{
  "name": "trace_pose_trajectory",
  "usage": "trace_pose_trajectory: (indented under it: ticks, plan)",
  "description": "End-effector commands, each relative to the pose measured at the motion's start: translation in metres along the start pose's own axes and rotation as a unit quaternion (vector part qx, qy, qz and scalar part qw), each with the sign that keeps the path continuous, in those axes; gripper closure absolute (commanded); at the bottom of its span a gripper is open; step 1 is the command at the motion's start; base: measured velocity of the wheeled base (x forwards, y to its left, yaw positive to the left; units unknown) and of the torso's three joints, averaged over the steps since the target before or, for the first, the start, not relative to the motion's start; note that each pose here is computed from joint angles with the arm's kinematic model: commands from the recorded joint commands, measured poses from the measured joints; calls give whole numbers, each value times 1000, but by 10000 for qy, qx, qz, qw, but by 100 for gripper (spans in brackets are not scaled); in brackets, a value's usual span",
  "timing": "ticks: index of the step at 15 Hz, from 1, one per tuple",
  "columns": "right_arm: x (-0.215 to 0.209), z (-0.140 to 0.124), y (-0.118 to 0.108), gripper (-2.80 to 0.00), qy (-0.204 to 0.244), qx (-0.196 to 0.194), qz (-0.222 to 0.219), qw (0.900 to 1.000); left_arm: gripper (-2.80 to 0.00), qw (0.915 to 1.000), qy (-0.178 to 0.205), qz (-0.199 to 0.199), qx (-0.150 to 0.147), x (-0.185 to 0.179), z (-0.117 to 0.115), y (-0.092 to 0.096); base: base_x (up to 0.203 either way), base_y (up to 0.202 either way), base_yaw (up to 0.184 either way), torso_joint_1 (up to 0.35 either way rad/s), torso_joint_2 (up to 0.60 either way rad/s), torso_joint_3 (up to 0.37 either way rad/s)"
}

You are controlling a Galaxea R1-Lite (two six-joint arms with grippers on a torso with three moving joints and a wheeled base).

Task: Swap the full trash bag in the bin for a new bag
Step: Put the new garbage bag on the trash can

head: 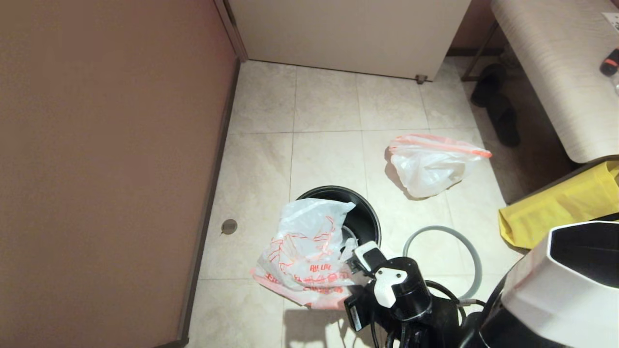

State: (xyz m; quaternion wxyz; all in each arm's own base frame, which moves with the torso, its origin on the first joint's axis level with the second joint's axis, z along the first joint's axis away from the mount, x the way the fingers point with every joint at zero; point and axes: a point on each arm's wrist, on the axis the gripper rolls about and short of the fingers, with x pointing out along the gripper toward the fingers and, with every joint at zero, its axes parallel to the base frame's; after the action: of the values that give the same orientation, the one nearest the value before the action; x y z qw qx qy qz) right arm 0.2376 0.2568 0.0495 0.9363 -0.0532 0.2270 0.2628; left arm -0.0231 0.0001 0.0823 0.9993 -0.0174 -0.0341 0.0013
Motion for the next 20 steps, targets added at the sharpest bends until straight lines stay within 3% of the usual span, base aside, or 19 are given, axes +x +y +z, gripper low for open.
trace_pose_trajectory:
  ticks: [1,5,8,11,13,17,20]
  plan:
    - [-11,31,-1,0,-466,326,50,9984,0,10000,3,4,-3,0,0,0,0,0,0,0,0,0]
    - [4,66,-18,0,-937,594,-189,9937,0,10000,3,4,-3,0,0,0,0,0,0,0,0,0]
    - [26,87,-44,0,-1154,766,-525,9890,0,10000,3,4,-3,0,0,0,0,0,0,0,0,0]
    - [54,77,-70,0,-1022,571,-979,9883,0,10000,3,4,-3,0,0,0,0,0,0,0,0,0]
    - [65,82,-84,0,-1181,622,-1213,9836,0,10000,3,4,-3,0,0,0,0,0,0,0,0,0]
    - [79,100,-101,0,-1697,716,-1435,9724,0,10000,3,4,-3,0,0,0,0,0,0,0,0,0]
    - [83,97,-105,0,-1599,368,-1841,9691,0,10000,3,4,-3,0,0,0,0,0,0,0,0,0]
